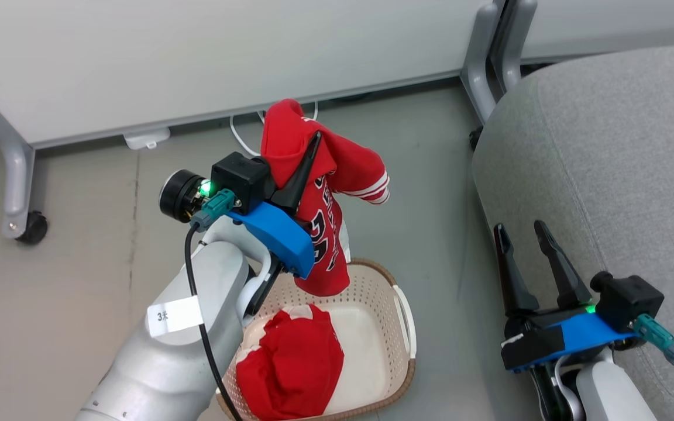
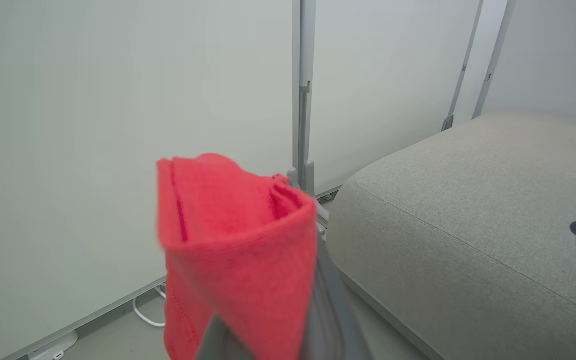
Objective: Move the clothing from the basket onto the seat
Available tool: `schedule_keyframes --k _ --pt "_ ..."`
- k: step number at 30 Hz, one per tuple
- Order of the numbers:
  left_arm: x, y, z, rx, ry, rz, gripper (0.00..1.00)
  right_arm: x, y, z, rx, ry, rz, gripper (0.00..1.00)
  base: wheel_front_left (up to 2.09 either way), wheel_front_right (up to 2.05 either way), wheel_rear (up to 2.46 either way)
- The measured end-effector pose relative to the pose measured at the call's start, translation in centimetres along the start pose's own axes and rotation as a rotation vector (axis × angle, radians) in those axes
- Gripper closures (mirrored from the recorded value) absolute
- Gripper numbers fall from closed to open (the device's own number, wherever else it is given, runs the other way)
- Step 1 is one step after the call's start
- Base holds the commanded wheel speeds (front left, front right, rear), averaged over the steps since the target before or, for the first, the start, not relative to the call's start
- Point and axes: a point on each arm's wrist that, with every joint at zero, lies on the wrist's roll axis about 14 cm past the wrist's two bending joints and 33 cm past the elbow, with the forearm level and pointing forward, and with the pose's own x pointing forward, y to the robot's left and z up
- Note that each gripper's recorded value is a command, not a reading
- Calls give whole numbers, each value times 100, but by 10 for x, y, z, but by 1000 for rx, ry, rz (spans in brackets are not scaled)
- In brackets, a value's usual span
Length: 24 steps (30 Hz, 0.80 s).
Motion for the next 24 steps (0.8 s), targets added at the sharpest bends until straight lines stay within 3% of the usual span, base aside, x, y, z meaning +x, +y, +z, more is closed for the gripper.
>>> schedule_keyframes --k 11,24 --pt "-10 -23 58 81 -123 -44 100 -21 5 13 19 -32 -1 0 0 0 0" --pt "-21 -27 72 103 -148 -52 100 -26 16 16 27 -40 29 0 0 0 0"
